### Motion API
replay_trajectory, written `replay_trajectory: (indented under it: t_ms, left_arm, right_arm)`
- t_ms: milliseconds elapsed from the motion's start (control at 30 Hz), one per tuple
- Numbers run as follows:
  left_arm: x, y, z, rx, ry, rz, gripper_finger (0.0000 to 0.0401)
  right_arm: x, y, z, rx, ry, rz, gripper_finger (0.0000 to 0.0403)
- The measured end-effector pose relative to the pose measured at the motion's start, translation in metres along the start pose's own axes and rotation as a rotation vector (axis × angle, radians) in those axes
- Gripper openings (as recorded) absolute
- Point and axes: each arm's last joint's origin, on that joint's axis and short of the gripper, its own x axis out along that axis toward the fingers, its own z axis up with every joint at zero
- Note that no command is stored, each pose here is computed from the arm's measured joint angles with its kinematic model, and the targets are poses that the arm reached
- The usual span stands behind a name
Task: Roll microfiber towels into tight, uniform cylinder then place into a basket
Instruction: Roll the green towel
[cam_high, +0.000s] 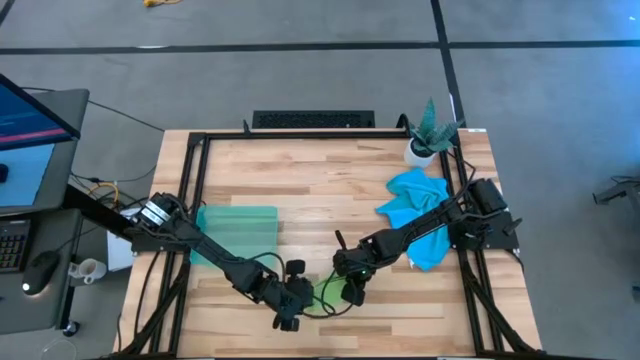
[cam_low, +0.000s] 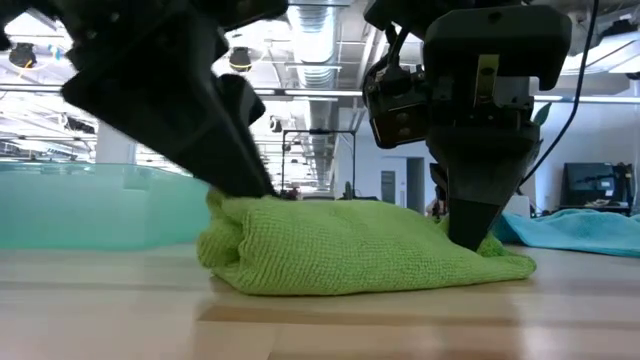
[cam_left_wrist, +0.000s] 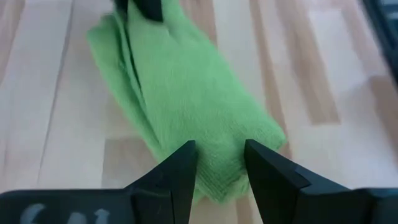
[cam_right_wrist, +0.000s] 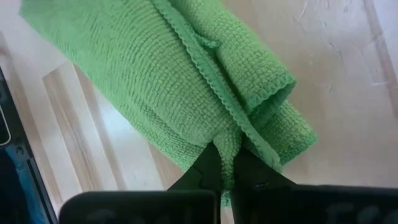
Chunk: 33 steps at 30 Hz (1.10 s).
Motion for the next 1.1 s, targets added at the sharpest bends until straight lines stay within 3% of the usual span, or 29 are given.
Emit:
replay_trajectory:
  t_ms: [167,567,933,1100]
  left_arm:
    - [0.000,0.003,-0.007,-0.004,0.074,0.031,0.0118]
    - [-0.001,0.004,-0.007,0.033,0.090,0.024,0.0090]
    - [-0.050,-0.002,0.030,0.100,-0.045,0.107,0.0088]
    - [-0.035,-0.013,0.031,0.124,-0.106,0.035,0.0088]
  right_arm:
    - [0.000,0.001,0.001,-0.002,-0.004,0.013,0.0027]
    - [0.001,0.001,0.002,-0.004,-0.006,0.028,0.0030]
    - [0.001,0.002,0.001,-0.005,-0.005,0.029,0.0034]
    - [0.001,0.002,0.001,-0.005,-0.005,0.029,0.0032]
